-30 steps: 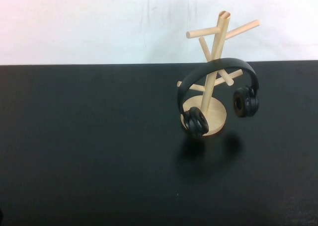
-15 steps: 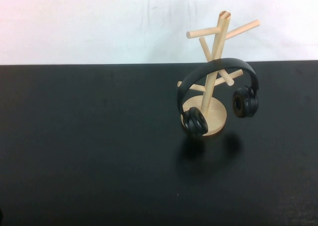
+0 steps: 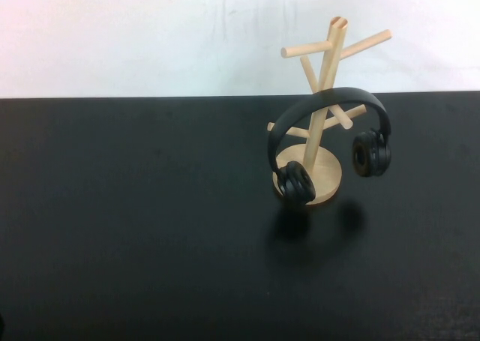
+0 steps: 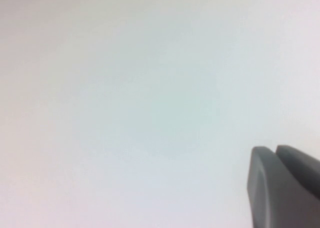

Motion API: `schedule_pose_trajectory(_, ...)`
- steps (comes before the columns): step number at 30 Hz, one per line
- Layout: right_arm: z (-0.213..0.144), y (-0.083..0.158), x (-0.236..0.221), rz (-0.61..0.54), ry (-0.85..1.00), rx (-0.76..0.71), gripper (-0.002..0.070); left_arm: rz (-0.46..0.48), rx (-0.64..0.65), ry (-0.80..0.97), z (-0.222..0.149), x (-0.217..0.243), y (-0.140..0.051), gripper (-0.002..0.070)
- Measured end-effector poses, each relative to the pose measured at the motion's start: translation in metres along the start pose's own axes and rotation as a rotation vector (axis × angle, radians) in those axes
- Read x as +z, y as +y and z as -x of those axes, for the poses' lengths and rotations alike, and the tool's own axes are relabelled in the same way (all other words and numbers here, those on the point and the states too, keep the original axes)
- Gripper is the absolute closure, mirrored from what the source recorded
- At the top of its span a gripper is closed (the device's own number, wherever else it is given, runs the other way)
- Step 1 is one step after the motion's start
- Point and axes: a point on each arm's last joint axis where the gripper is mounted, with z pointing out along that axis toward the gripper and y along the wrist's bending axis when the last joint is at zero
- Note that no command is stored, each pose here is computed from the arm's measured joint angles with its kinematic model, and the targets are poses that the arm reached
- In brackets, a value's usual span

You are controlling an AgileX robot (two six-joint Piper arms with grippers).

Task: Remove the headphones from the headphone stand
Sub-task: Pick up the headphones from the headphone stand

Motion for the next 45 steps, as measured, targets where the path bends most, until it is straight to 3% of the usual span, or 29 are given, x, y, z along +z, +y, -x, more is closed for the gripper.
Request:
schedule_pose_trajectory(10,-0.111,-0.033,0.057,-0.151,0.633,-0.098,0.0685,0.000,0.000,0.000,0.000,0.000,0.000,0.0673)
schedule_pose_trajectory(11,-0.144,-0.043,0.070,-0.180,0.742,-0.080,0.0685,0.000,0.000,0.000,0.000,0.000,0.000,0.0673)
schedule_pose_trajectory(13,-0.170,-0.051,0.068,-0.217,0.877,-0.068,0.0685,0.000,0.000,0.000,0.000,0.000,0.000,0.0673)
schedule_pose_trajectory(20,-0.219,-0.054,0.063,-0.257,1.137,0.045,0.0685,0.000,0.000,0.000,0.000,0.000,0.000,0.0673)
schedule_pose_trajectory(23,-0.244,-0.044,0.062,-0.145,1.249,-0.016,0.0685,0.000,0.001,0.000,0.000,0.000,0.000,0.0673)
schedule_pose_trajectory(29,-0.278,-0.011,0.057,0.243,1.343,-0.288,0.0676,0.000,0.001,0.000,0.000,0.000,0.000,0.0673)
schedule_pose_trajectory(33,-0.288,0.014,0.057,0.483,1.241,-0.468,0.0559,0.000,0.001,0.000,0.000,0.000,0.000,0.0673)
schedule_pose_trajectory(39,-0.293,0.037,0.069,0.589,0.987,-0.603,0.0237,0.000,0.001,0.000,0.000,0.000,0.000,0.0673)
schedule_pose_trajectory(45,-0.321,0.044,0.073,0.621,0.875,-0.735,0.0210,0.000,0.001,0.000,0.000,0.000,0.000,0.0673)
